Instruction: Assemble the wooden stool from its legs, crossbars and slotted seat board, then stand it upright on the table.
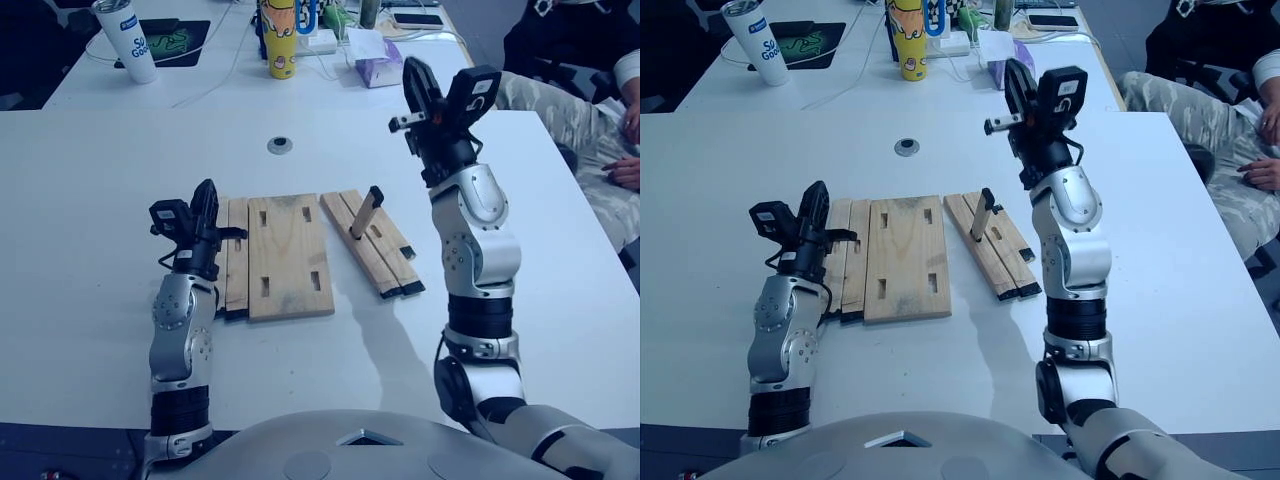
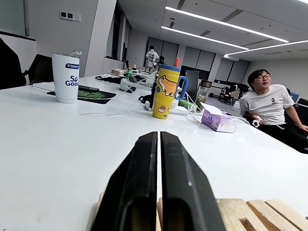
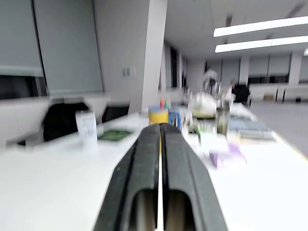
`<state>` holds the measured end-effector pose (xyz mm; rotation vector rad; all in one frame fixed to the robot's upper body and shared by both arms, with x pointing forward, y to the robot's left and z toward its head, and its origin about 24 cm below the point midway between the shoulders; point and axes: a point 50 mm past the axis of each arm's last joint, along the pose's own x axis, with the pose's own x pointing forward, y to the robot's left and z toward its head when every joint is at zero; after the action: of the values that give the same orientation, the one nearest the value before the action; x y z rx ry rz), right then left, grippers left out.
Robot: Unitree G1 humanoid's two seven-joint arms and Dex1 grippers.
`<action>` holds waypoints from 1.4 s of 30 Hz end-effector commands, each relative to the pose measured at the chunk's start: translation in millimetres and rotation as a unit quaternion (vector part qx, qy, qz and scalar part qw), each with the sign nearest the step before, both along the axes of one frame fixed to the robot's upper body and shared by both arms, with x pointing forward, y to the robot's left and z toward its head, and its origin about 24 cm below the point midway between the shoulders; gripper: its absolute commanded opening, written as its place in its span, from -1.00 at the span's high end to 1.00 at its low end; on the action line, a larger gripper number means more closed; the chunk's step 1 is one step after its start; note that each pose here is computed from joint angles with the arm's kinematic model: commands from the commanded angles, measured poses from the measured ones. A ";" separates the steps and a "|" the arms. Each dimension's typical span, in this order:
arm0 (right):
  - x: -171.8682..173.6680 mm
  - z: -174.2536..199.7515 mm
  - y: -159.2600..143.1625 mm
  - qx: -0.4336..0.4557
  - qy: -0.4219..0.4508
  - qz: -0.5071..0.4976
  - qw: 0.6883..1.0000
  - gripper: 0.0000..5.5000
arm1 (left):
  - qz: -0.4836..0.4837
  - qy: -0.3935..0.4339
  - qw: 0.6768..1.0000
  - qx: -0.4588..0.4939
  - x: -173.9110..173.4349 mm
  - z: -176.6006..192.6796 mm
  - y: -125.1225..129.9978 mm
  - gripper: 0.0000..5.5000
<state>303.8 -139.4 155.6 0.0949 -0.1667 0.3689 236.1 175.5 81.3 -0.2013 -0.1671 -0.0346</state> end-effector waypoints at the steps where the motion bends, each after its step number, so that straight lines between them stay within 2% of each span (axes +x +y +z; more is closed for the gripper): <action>1: -37.9 -51.3 -8.9 -0.048 0.179 0.081 0.979 0.99 | 0.014 0.001 1.000 -0.003 -4.7 -2.2 -1.5 0.96; 4: -64.0 -67.2 -14.2 -0.068 0.279 0.143 0.947 0.89 | 0.024 0.002 1.000 -0.006 -8.3 -4.0 -1.6 0.96; 7: -80.2 -74.0 -21.6 -0.068 0.354 0.175 0.916 0.66 | 0.031 0.002 0.999 -0.009 -10.5 -4.8 -2.4 0.96; 19: -91.2 -79.1 -22.1 -0.110 0.431 0.192 0.875 0.03 | 0.039 0.001 0.999 -0.016 -12.7 -5.7 -3.7 0.96; 26: -85.7 -85.0 -28.9 -0.187 0.401 0.168 0.881 0.03 | 0.038 0.002 0.999 -0.014 -13.4 -5.9 -4.5 0.96; 30: -85.3 -90.0 -27.3 -0.183 0.402 0.170 0.881 0.03 | 0.038 0.002 0.999 -0.015 -13.2 -5.5 -5.2 0.96; 38: -73.7 -91.8 -4.0 -0.199 0.379 0.199 0.882 0.03 | 0.033 0.001 0.999 -0.015 -11.9 -4.8 -6.5 0.96; 42: -69.0 -97.4 -4.6 -0.218 0.382 0.184 0.879 0.03 | 0.031 0.000 0.999 -0.012 -10.8 -3.8 -5.3 0.96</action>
<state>233.3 -143.9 63.0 -0.1692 0.7107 0.7310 223.8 169.8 75.0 -0.2300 -0.1698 0.0348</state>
